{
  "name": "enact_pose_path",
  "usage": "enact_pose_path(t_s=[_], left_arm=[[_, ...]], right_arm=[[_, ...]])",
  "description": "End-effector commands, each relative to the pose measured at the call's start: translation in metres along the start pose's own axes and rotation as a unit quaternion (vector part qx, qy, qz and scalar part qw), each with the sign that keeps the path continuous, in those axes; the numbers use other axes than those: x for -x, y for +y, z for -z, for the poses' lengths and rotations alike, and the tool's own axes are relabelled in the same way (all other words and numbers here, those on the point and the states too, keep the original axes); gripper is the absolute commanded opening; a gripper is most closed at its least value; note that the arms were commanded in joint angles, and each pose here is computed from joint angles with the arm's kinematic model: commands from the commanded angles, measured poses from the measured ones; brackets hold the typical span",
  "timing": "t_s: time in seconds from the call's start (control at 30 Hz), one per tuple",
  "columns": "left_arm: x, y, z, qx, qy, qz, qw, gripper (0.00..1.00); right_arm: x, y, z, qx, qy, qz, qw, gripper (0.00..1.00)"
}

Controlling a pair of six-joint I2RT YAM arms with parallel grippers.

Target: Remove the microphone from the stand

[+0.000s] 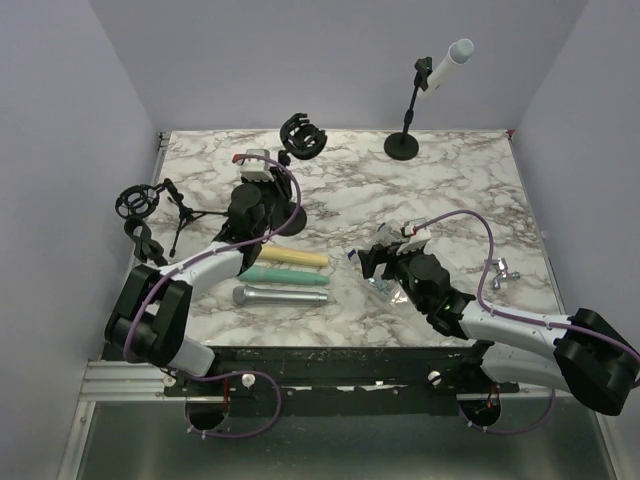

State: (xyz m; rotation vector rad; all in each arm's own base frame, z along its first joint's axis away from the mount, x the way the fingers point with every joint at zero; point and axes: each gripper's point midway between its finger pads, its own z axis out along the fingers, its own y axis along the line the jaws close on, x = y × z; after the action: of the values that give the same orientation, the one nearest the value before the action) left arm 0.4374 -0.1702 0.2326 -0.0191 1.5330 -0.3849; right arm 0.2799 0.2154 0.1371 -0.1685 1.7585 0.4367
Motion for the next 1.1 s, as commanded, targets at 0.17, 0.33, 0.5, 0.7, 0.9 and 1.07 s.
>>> enact_pose_path(t_s=[0.17, 0.33, 0.5, 0.7, 0.9, 1.07], left_arm=[[-0.022, -0.018, 0.025, -0.016, 0.081, 0.083, 0.993, 0.55], [-0.005, -0.026, 0.045, -0.030, 0.093, 0.102, 0.990, 0.61], [0.022, -0.029, 0.075, -0.049, 0.089, 0.105, 0.989, 0.68], [0.085, -0.021, 0.103, -0.081, 0.057, 0.122, 0.988, 0.72], [0.148, -0.011, 0.112, -0.081, 0.005, 0.088, 0.993, 0.76], [0.152, -0.020, 0.109, -0.119, -0.014, 0.084, 0.989, 0.78]], right_arm=[[0.015, -0.002, -0.001, -0.008, -0.016, -0.002, 1.000, 0.98], [0.014, 0.000, -0.002, -0.004, -0.014, -0.001, 1.000, 0.98], [0.011, 0.002, -0.004, -0.001, -0.008, 0.000, 1.000, 0.98], [0.008, 0.007, -0.006, 0.013, -0.002, -0.002, 1.000, 0.99], [0.011, 0.016, -0.012, 0.021, 0.001, -0.013, 1.000, 1.00], [0.037, 0.046, -0.018, 0.061, 0.010, -0.056, 0.997, 1.00]])
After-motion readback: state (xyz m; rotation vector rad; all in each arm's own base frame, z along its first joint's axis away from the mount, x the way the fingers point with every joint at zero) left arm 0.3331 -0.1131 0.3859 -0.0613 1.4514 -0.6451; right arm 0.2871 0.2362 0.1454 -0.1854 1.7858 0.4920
